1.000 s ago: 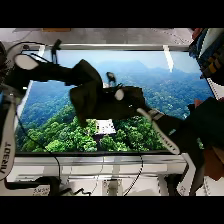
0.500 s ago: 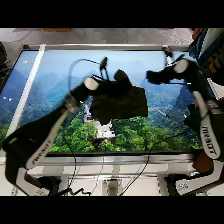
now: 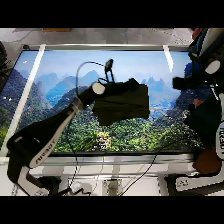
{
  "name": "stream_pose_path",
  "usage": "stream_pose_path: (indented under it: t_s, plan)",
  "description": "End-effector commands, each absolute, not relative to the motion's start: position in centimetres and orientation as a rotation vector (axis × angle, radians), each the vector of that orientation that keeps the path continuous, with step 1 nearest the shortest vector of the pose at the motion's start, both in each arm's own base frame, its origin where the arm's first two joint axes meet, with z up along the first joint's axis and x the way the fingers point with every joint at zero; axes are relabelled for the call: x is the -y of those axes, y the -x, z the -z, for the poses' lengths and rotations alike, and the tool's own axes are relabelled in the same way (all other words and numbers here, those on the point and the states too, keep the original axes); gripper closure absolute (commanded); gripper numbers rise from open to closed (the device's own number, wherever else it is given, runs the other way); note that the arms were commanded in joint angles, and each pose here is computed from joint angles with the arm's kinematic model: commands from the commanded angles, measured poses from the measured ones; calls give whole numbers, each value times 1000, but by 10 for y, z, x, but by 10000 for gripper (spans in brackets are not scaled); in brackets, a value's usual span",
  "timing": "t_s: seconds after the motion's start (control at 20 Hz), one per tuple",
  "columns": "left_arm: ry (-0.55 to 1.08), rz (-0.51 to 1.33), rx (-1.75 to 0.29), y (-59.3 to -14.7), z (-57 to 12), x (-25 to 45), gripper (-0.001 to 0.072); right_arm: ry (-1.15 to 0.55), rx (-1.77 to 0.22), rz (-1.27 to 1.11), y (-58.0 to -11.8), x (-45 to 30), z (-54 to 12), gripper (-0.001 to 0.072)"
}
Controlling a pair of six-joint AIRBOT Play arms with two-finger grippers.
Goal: Fold the clothes and pants, and hang the long-sleeved shirts on hangers.
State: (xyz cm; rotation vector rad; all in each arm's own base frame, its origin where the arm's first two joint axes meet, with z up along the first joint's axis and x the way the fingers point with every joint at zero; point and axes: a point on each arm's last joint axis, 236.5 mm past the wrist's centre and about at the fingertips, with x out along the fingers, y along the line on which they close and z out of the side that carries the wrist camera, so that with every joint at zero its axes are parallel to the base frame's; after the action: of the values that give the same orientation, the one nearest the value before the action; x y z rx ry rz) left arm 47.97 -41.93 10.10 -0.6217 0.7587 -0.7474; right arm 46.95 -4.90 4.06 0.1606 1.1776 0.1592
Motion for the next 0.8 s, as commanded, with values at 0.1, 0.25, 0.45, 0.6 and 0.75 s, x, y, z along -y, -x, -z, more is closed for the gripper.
stream_pose_path:
  t_s: [0.1, 0.25, 0.45, 0.6, 0.75]
  plan:
    - [598, 739, -760, -500, -131, 347, 14, -559, -1157, -366, -436, 13, 25, 556]
    - [595, 754, -824, -495, -124, 333, 14, -811, -1052, -267, -451, -8, 52, -8]
    - [585, 779, -854, -485, -121, 339, 14, -888, -1123, -269, -458, -51, 86, -8]
    - [575, 801, -873, -477, -120, 347, 14, -1012, -1105, -311, -485, -79, 90, -8]
    - [569, 816, -892, -471, -118, 350, 14, -1121, -1093, -310, -508, -89, 89, -8]
